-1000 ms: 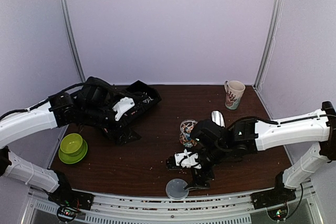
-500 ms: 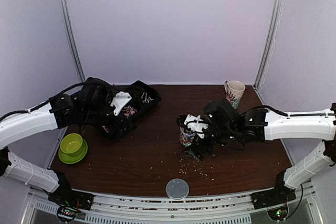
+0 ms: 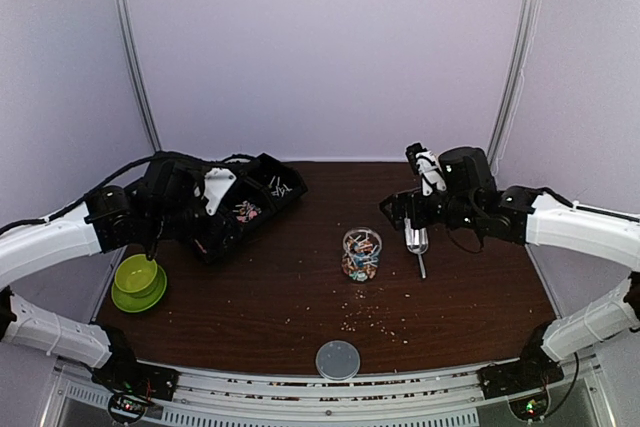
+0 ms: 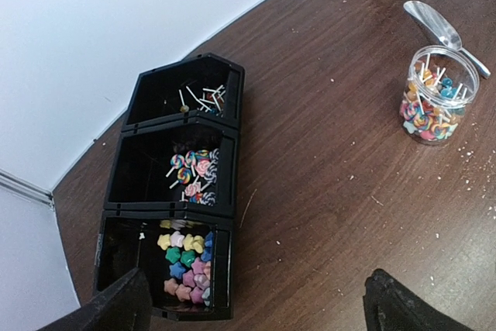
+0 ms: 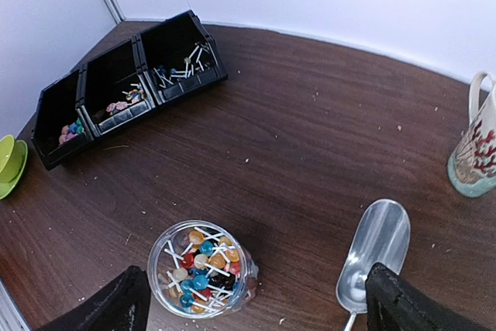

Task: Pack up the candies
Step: Move the packing box to the center of the board.

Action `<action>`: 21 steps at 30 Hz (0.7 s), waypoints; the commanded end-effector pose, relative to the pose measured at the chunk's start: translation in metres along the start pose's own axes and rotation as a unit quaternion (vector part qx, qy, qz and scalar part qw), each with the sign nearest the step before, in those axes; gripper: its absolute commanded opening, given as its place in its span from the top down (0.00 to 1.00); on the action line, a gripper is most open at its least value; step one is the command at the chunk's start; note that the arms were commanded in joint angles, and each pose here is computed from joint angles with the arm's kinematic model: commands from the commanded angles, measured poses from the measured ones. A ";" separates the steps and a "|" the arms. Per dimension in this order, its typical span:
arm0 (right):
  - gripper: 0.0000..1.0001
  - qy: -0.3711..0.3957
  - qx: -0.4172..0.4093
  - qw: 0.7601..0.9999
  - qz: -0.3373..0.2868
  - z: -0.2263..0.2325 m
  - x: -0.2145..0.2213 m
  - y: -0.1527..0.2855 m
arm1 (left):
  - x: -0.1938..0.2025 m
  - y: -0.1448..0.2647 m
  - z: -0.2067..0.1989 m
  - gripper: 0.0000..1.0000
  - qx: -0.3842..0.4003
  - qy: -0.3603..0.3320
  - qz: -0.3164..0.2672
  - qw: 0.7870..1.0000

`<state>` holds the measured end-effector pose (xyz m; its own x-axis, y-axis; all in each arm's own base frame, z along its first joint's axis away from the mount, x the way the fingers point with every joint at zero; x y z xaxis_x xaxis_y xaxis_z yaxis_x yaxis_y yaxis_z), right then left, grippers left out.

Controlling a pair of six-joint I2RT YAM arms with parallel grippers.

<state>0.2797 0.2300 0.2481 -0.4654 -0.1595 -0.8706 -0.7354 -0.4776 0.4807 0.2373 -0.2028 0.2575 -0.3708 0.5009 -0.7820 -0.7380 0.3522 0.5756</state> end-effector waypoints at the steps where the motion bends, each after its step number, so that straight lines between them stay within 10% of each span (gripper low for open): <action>1: 0.05 -0.060 -0.006 0.997 0.050 -0.003 0.008 -0.023 | -0.010 0.003 0.008 0.02 -0.024 0.022 -0.032 0.999; 21: 0.26 -0.098 -0.096 0.977 0.160 0.025 0.048 -0.074 | -0.013 0.014 0.020 0.02 -0.057 0.036 -0.044 0.997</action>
<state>0.3028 0.2708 0.1729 -0.7338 -0.1594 -0.6604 -0.4924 -0.5450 0.6786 0.2403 -0.1927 0.2693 -0.3595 0.4572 -0.8135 -0.7955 0.3056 0.5233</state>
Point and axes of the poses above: each gripper's point midway between its finger pads, its own y axis back along the fingers, its own z axis along the line the jaws close on, x = y × z, the point moved 5 cm from there along y, back along the fingers, and after that the axes turned 3 degrees about y, right-handed, at the moved point
